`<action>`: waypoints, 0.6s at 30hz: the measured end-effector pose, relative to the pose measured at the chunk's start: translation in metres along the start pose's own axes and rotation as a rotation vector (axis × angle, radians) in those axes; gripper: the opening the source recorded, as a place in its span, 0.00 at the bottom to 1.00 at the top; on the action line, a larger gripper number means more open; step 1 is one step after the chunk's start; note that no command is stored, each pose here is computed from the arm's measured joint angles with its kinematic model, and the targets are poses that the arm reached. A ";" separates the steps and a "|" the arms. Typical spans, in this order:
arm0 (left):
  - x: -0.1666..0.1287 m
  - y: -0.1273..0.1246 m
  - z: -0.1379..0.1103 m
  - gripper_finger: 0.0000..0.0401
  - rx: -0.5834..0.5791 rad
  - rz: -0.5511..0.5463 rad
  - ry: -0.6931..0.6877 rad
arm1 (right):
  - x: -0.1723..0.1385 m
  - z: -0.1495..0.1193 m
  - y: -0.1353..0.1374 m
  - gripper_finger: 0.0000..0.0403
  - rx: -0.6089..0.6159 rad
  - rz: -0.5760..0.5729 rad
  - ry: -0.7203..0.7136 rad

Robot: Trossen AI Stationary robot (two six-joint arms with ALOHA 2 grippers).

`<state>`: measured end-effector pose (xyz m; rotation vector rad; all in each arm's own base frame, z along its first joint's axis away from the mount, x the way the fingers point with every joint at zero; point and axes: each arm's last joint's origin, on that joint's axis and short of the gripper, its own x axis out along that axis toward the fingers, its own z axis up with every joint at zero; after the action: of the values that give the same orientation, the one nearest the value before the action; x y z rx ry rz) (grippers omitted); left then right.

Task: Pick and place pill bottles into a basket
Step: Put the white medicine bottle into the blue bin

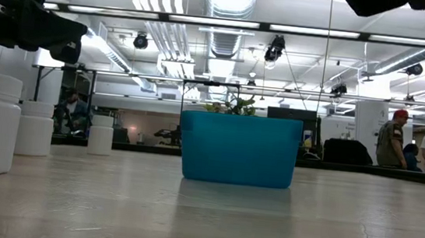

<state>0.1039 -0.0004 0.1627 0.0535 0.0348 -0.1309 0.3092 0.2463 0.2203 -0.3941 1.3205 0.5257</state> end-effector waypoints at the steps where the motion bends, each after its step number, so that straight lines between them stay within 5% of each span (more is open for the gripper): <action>1: 0.000 0.000 0.000 0.00 0.000 0.000 0.000 | 0.000 0.000 0.000 0.49 0.001 0.000 -0.001; 18: 0.001 0.000 -0.001 0.00 -0.002 0.000 0.011 | 0.005 -0.003 0.000 0.49 0.001 -0.002 0.016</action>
<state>0.1045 -0.0004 0.1618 0.0523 0.0458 -0.1311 0.3081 0.2454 0.2151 -0.3993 1.3354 0.5213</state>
